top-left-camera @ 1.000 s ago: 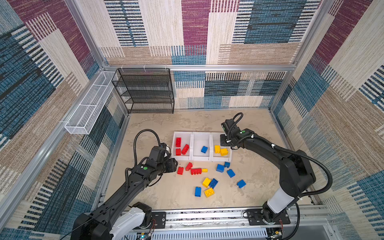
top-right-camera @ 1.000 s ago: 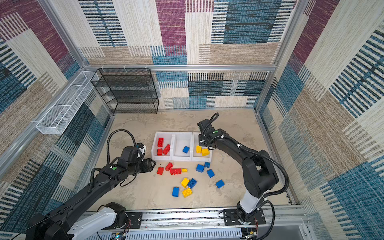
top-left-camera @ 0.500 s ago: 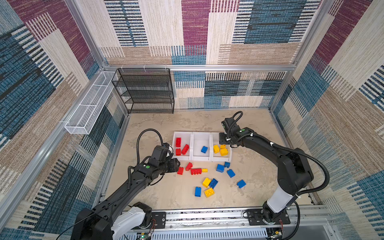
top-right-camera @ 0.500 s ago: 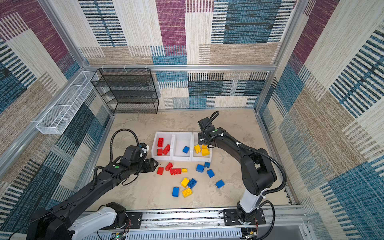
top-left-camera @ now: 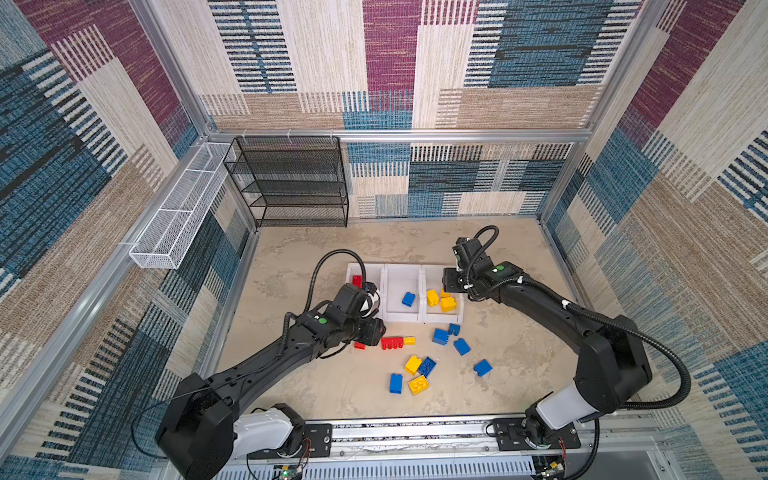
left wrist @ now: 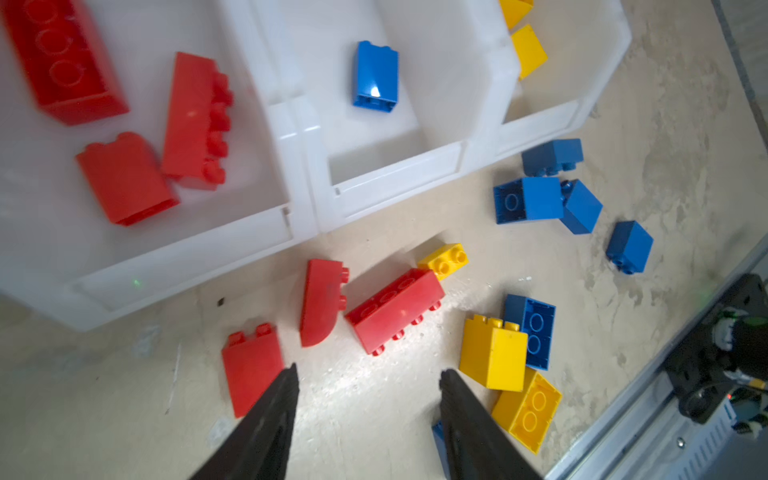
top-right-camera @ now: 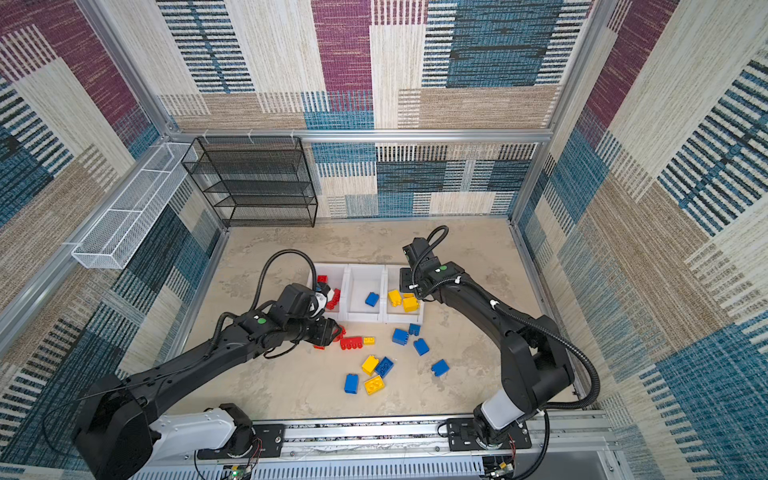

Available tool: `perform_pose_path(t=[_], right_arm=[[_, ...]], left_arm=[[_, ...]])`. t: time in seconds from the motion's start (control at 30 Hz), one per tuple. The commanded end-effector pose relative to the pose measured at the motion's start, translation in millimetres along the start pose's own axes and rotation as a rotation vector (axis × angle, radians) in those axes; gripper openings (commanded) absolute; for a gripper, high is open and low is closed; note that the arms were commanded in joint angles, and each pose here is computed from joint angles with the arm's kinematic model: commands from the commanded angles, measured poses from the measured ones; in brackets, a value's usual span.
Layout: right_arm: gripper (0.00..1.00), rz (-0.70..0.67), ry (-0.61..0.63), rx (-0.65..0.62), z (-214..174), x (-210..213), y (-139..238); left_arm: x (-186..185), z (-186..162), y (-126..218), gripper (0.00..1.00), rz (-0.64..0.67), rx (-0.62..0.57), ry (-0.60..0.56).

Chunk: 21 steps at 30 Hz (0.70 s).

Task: Sort the legos into containers by color
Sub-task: 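Grasp a red brick near the bin with the left gripper while the right gripper rises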

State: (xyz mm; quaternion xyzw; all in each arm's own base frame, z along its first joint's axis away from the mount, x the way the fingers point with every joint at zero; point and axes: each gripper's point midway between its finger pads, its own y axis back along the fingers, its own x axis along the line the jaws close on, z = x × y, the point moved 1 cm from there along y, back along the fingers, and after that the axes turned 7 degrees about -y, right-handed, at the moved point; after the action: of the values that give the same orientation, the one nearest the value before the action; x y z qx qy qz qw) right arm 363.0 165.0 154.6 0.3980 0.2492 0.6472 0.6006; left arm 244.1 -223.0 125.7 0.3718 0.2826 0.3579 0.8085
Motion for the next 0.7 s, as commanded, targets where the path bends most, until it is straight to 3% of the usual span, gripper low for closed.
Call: perform_pose_path(t=[0.0, 0.33, 0.67], right_arm=[[0.60, 0.016, -0.028, -0.024, 0, -2, 9], [0.62, 0.009, -0.062, -0.026, -18, -17, 22], [0.62, 0.005, -0.078, -0.024, -24, -23, 25]], left_arm=[[-14, -1, -13, 0.58, -0.011, 0.082, -0.228], [-29, -15, -55, 0.58, -0.008, 0.304, -0.513], [-26, -28, -80, 0.50, -0.029, 0.400, -0.582]])
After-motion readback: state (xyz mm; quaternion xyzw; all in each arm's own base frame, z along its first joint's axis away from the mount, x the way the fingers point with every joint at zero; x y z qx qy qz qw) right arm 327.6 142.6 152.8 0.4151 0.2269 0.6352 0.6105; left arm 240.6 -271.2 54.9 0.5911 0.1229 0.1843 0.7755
